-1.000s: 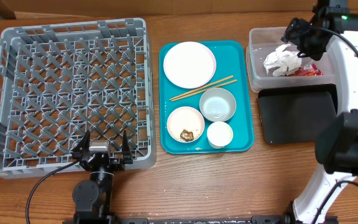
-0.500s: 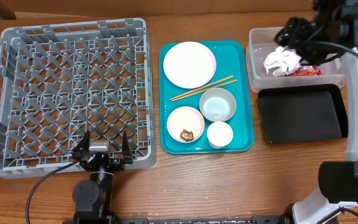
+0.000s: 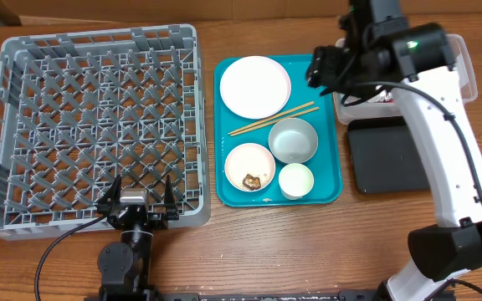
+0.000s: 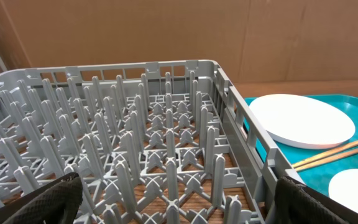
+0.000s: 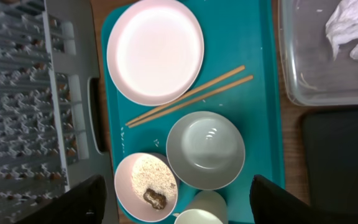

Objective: Sort waste into correct bins and load items into the dishwasher
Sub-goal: 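Move the right gripper to the rice dish and grasp its rim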

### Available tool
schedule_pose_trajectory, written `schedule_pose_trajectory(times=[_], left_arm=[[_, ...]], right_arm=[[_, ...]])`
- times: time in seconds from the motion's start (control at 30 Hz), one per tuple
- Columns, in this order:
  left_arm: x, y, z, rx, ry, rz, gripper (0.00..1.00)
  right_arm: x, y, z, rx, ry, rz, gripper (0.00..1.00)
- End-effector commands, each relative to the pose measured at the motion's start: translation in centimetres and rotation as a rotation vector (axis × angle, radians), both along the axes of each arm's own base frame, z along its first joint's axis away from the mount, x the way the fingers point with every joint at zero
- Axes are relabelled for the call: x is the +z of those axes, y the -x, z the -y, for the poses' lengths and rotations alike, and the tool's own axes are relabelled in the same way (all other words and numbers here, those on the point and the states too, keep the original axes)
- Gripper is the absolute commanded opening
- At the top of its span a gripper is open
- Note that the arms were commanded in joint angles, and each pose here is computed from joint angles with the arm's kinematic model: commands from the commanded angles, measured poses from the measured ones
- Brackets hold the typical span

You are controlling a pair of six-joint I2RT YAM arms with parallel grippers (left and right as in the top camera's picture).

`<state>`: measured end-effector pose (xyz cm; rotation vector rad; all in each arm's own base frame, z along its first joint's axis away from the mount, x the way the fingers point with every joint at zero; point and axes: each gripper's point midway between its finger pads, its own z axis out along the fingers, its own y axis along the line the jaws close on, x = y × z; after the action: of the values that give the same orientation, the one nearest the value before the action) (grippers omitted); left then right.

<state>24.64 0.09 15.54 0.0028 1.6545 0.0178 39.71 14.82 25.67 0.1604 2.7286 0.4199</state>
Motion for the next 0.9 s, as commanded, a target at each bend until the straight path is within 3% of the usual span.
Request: schedule_pose_trajectory(times=[0.0, 0.23, 0.43, 0.7, 0.87], left_arm=[[0.1, 0.0, -0.3, 0.012, -0.023, 0.008, 1.00], [0.1, 0.0, -0.3, 0.012, -0.023, 0.008, 1.00], [0.1, 0.0, -0.3, 0.012, -0.023, 0.008, 1.00], [0.1, 0.0, -0.3, 0.012, -0.023, 0.008, 1.00], [0.1, 0.0, -0.3, 0.012, -0.023, 0.008, 1.00]], right_arm=[[-0.7, 0.4, -0.6, -0.032, 0.054, -0.004, 0.75], [-3.3, 1.2, -3.8, 0.024, 0.054, -0.022, 0.74], [-8.1, 2.4, -5.4, 0.036, 0.065, -0.090, 0.73], [-12.0, 4.5, -7.3, 0.064, 0.077, -0.139, 0.63], [-13.3, 5.9, -11.4, 0.146, 0.044, -0.098, 0.57]])
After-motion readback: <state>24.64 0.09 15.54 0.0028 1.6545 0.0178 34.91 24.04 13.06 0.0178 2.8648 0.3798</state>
